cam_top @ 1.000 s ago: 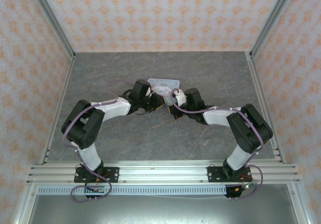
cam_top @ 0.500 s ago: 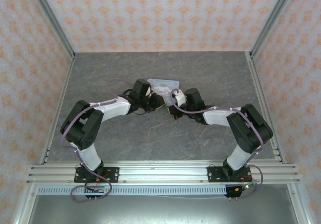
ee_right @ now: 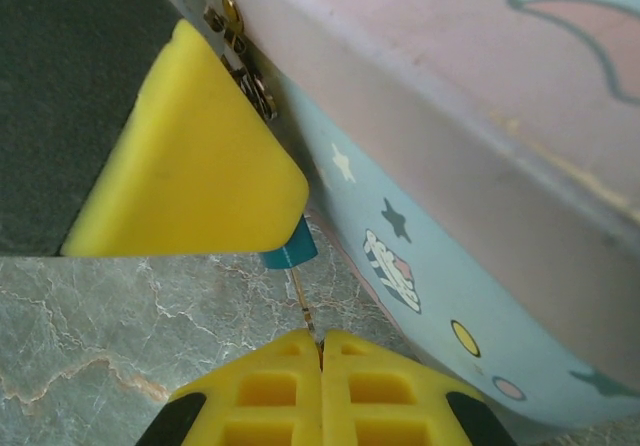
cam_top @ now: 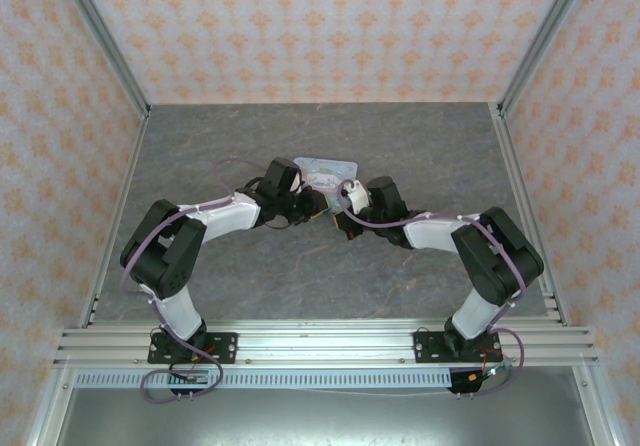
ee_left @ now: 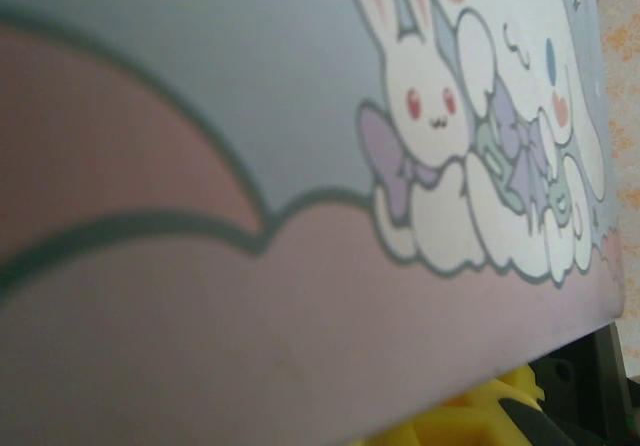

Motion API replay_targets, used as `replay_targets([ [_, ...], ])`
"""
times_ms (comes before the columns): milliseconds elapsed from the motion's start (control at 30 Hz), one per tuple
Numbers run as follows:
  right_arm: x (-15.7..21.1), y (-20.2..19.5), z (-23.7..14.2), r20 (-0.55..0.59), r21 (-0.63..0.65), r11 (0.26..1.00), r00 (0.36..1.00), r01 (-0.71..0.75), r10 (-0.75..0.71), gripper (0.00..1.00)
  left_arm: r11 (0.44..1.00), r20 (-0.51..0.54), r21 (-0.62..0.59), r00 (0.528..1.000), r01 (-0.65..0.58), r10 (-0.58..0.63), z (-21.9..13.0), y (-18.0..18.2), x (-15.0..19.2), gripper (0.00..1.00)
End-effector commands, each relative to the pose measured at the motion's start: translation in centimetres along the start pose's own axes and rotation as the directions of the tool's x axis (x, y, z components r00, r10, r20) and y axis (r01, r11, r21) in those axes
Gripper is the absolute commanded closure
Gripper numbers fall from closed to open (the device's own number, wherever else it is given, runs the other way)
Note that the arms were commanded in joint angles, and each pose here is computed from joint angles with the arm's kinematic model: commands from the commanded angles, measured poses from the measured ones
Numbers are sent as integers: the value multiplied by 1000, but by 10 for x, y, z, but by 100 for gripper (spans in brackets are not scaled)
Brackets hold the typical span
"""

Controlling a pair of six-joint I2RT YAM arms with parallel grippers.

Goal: Unlock the padlock with the key

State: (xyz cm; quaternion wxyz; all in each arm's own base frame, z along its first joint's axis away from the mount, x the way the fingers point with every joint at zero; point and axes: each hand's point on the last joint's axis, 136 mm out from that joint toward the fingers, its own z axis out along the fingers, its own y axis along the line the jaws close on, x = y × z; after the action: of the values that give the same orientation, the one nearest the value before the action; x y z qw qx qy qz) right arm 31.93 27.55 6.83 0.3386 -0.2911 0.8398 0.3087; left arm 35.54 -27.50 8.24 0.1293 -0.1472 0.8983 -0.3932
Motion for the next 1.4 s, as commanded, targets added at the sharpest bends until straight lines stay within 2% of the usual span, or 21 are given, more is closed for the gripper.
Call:
replay_targets([
  [0, -46, 10, -5, 154, -48, 998, 988, 40, -32, 100, 999, -83, 52, 996, -11, 15, -7, -21, 21, 83],
  [67, -51, 12, -5, 155, -92, 996, 988, 12, 2, 100, 999, -76, 42, 996, -32, 35, -8, -19, 20, 83],
  [533, -50, 3, -9, 121, -142, 990, 992, -15, 33, 100, 995, -93, 29, 991, -93, 95, -9, -15, 24, 83],
  [800, -46, 0, -4, 110, -115, 993, 994, -12, 25, 100, 997, -94, 33, 993, -72, 75, -7, -15, 22, 84],
  [1000, -62, 6, -7, 167, -86, 996, 986, 23, -8, 100, 998, -97, 28, 994, -52, 55, -6, -14, 22, 84],
  [1367, -109, 22, -20, 348, -152, 988, 937, 18, 36, 100, 999, -109, 46, 994, -14, 19, 0, -14, 25, 84],
])
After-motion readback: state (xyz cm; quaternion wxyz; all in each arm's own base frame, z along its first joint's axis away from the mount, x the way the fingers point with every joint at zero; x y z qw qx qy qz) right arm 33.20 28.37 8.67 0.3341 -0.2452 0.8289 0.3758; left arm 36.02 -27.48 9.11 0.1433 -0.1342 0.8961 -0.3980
